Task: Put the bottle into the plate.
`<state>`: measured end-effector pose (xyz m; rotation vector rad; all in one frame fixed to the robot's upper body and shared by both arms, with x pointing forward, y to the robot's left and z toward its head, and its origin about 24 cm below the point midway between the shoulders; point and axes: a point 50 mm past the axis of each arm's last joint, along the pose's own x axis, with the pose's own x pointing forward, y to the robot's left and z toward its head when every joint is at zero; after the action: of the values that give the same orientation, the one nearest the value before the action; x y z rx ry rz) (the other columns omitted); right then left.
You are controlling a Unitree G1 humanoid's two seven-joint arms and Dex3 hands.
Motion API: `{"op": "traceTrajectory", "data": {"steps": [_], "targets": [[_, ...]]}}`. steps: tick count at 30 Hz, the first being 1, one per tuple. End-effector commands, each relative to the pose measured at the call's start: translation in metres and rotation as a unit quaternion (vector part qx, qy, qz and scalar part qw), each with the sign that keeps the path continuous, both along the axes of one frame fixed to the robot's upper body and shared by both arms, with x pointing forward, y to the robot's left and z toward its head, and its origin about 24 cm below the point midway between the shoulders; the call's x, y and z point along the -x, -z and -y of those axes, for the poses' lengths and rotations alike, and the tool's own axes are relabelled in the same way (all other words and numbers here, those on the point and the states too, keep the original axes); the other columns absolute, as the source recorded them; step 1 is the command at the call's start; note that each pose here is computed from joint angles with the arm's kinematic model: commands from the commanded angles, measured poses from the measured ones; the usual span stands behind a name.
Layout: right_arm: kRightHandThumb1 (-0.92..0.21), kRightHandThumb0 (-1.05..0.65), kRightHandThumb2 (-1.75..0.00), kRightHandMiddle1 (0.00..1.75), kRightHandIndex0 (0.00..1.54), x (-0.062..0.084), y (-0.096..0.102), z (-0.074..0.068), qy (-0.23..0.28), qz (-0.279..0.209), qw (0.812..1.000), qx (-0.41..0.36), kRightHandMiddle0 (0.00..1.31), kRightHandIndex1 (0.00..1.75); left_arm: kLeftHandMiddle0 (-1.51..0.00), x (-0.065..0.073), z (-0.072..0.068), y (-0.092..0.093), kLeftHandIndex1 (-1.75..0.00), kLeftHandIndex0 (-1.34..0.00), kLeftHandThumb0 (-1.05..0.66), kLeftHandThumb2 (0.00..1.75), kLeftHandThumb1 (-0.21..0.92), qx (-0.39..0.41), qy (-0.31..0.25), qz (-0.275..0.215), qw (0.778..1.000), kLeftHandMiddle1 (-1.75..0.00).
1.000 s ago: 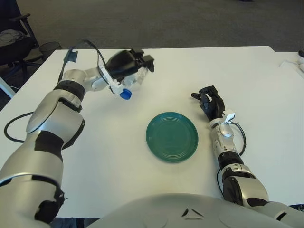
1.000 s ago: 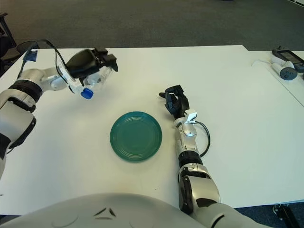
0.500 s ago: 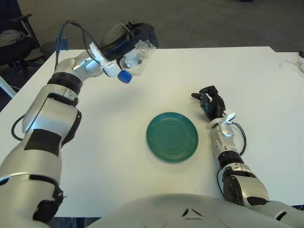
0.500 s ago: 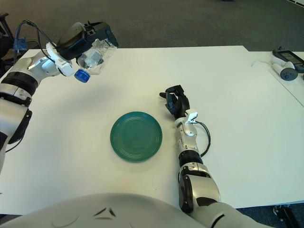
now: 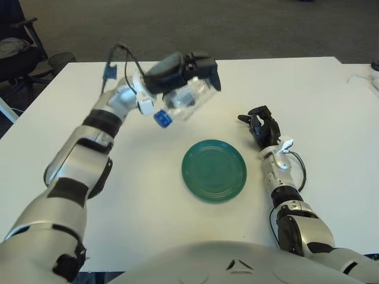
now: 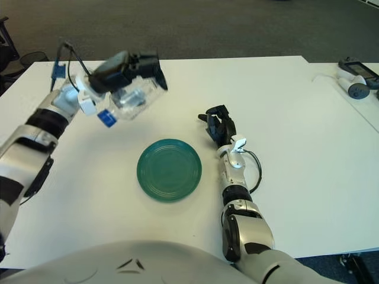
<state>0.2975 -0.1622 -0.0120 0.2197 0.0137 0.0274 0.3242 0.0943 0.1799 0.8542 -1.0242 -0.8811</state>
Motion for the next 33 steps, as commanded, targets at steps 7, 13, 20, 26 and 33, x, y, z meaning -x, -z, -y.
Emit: {"op": "traceTrajectory", "data": {"steps": [7, 13, 20, 26, 33], "targets": [[-0.92, -0.35, -0.52, 1.75, 0.33, 0.050, 0.068, -0.005, 0.010, -0.179, 0.983, -0.035, 0.19, 1.00, -0.89, 0.018, 0.009, 0.014, -1.75, -0.64, 0.00, 1.67, -0.02, -0.089, 0.052, -0.004, 0.995, -1.64], [-0.92, -0.35, -0.51, 1.74, 0.33, 0.050, 0.066, -0.008, 0.007, -0.163, 0.986, -0.036, 0.20, 1.02, -0.89, 0.020, 0.021, 0.016, -1.75, -0.64, 0.00, 1.67, -0.02, -0.141, 0.068, 0.001, 0.988, -1.65], [-0.91, -0.35, -0.52, 1.73, 0.34, 0.051, 0.064, -0.010, 0.004, -0.148, 0.988, -0.032, 0.22, 1.04, -0.88, 0.017, 0.029, 0.027, -1.75, -0.64, 0.00, 1.68, -0.02, -0.170, 0.071, 0.010, 0.983, -1.69], [-0.90, -0.35, -0.53, 1.72, 0.35, 0.051, 0.062, -0.010, 0.011, -0.137, 0.990, -0.033, 0.23, 1.06, -0.90, 0.018, 0.029, 0.042, -1.75, -0.67, 0.00, 1.72, -0.06, -0.179, 0.072, 0.023, 0.981, -1.69], [-0.89, -0.35, -0.53, 1.71, 0.35, 0.052, 0.061, -0.012, 0.017, -0.131, 0.991, -0.027, 0.24, 1.06, -0.90, 0.019, 0.029, 0.048, -1.75, -0.70, 0.00, 1.74, -0.08, -0.168, 0.074, 0.055, 0.981, -1.69]]}}
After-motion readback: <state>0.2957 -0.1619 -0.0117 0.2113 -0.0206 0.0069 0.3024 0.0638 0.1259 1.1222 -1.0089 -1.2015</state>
